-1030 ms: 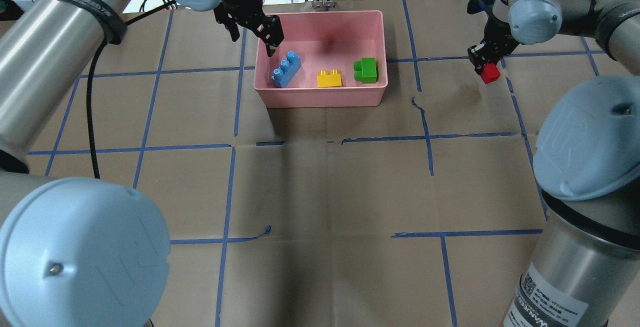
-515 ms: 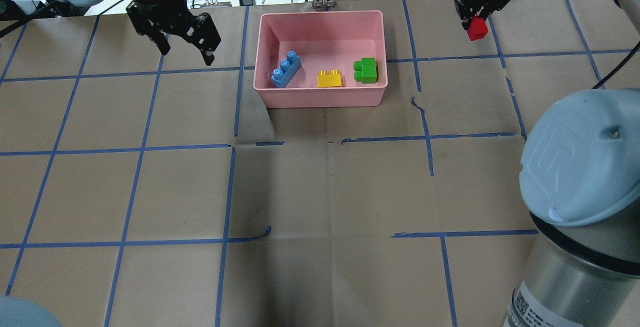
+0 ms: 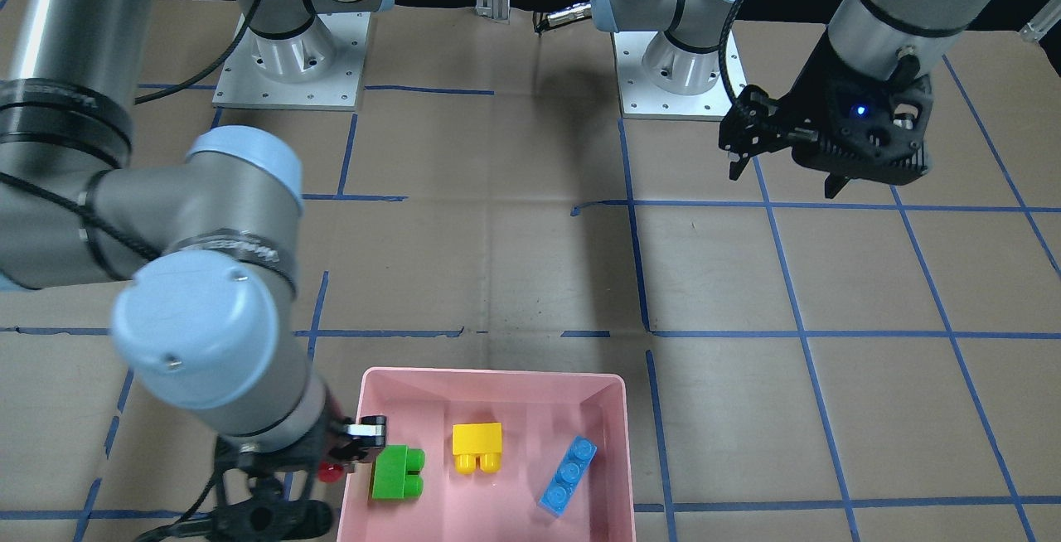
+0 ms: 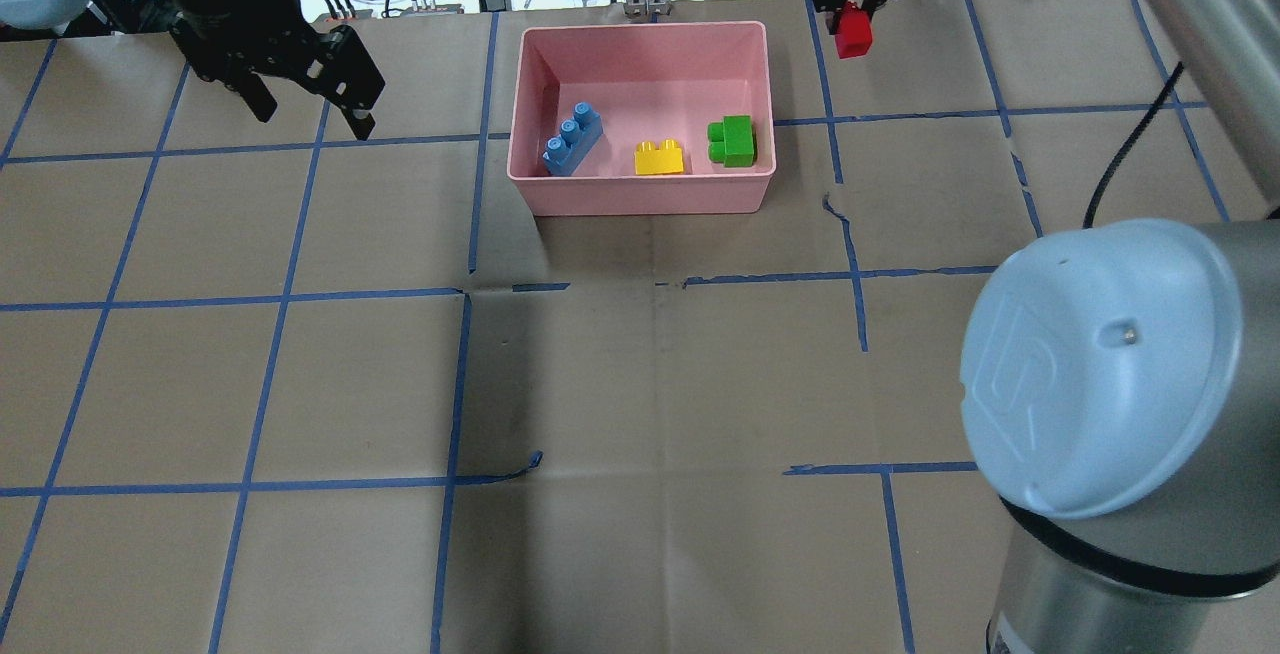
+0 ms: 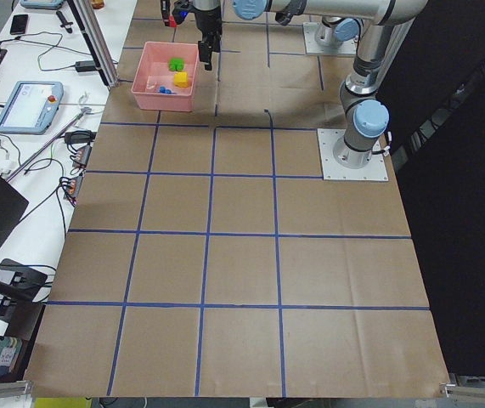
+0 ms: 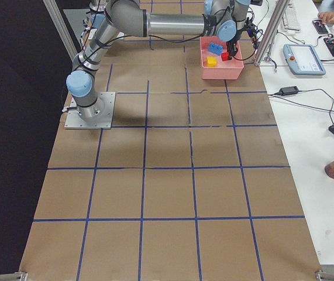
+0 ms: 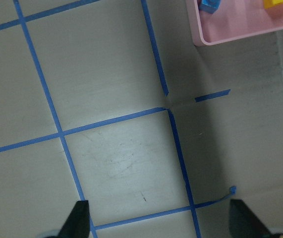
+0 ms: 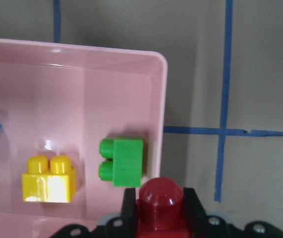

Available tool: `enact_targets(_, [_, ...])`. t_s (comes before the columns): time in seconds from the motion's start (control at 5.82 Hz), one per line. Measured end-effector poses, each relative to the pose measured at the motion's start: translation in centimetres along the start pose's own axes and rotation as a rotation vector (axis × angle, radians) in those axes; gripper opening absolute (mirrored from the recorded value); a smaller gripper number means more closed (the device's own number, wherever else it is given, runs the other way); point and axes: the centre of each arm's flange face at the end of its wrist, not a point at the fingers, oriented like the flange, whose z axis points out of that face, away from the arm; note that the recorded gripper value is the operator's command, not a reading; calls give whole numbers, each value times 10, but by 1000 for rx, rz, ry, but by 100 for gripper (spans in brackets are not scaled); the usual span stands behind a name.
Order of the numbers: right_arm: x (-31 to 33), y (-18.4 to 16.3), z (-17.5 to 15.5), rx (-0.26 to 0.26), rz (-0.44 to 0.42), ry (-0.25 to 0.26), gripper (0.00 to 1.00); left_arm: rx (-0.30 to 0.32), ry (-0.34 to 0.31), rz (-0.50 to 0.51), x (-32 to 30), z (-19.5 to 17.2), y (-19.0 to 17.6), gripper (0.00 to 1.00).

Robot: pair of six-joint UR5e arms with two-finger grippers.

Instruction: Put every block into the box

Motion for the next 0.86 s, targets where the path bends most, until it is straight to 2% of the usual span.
enact_targets(0.17, [-24, -1, 35, -23, 23, -1, 98, -15, 6, -20, -6, -10, 16, 99])
enact_targets(0.34, [-33, -2, 65, -50, 30, -7, 100, -14, 9, -48, -12, -19, 28, 99])
enact_targets(0.52, [-37, -2, 76, -62, 34, -18, 100, -8, 12, -101, -13, -24, 38, 99])
enact_targets(0.86, [-38, 0, 66, -60, 37, -23, 100, -10, 12, -187, -11, -25, 51, 99])
